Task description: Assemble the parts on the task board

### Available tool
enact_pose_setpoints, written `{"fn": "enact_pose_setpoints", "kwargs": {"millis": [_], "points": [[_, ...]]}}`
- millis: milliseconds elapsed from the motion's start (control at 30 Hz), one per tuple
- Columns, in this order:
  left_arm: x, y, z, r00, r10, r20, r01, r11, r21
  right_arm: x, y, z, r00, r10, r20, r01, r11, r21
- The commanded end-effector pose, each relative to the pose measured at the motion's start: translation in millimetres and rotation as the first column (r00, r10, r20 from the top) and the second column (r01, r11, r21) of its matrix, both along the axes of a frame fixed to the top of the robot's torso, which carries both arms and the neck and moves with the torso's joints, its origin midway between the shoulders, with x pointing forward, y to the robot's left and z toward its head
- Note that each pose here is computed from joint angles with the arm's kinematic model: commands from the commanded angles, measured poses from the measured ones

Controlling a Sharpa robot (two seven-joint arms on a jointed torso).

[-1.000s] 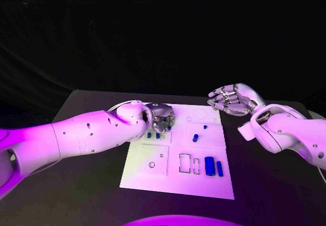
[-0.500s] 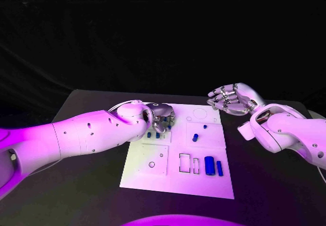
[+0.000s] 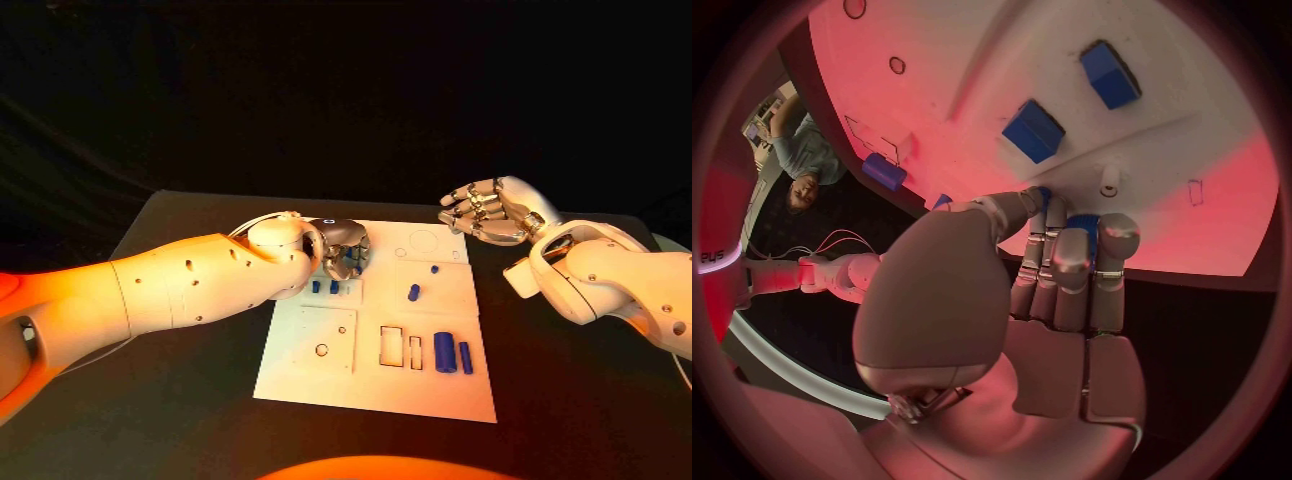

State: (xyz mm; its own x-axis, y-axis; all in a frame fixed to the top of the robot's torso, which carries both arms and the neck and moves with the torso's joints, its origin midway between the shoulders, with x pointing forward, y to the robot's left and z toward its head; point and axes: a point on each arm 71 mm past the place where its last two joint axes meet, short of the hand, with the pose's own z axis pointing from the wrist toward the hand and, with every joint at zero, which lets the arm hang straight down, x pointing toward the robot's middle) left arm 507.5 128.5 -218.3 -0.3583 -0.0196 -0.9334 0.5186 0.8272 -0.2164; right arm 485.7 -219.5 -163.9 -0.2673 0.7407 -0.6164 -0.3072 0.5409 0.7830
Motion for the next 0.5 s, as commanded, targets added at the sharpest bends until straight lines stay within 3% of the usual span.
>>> {"fn": "enact_pose_setpoints", "kwargs": {"millis": [33, 500], "points": [[-0.4, -0.1, -2.3, 1.000, 0.007, -0.015, -0.007, 1.000, -0.003, -0.9, 1.9, -0.1, 1.000, 0.019, -0.001, -0.019, 1.000, 0.000], [-3.5, 0.9, 4.0, 1.000, 0.010, 0.006, -0.010, 0.996, -0.088, -1.0, 1.2, 0.0, 1.000, 0.018, 0.001, -0.018, 1.000, 0.000]]}}
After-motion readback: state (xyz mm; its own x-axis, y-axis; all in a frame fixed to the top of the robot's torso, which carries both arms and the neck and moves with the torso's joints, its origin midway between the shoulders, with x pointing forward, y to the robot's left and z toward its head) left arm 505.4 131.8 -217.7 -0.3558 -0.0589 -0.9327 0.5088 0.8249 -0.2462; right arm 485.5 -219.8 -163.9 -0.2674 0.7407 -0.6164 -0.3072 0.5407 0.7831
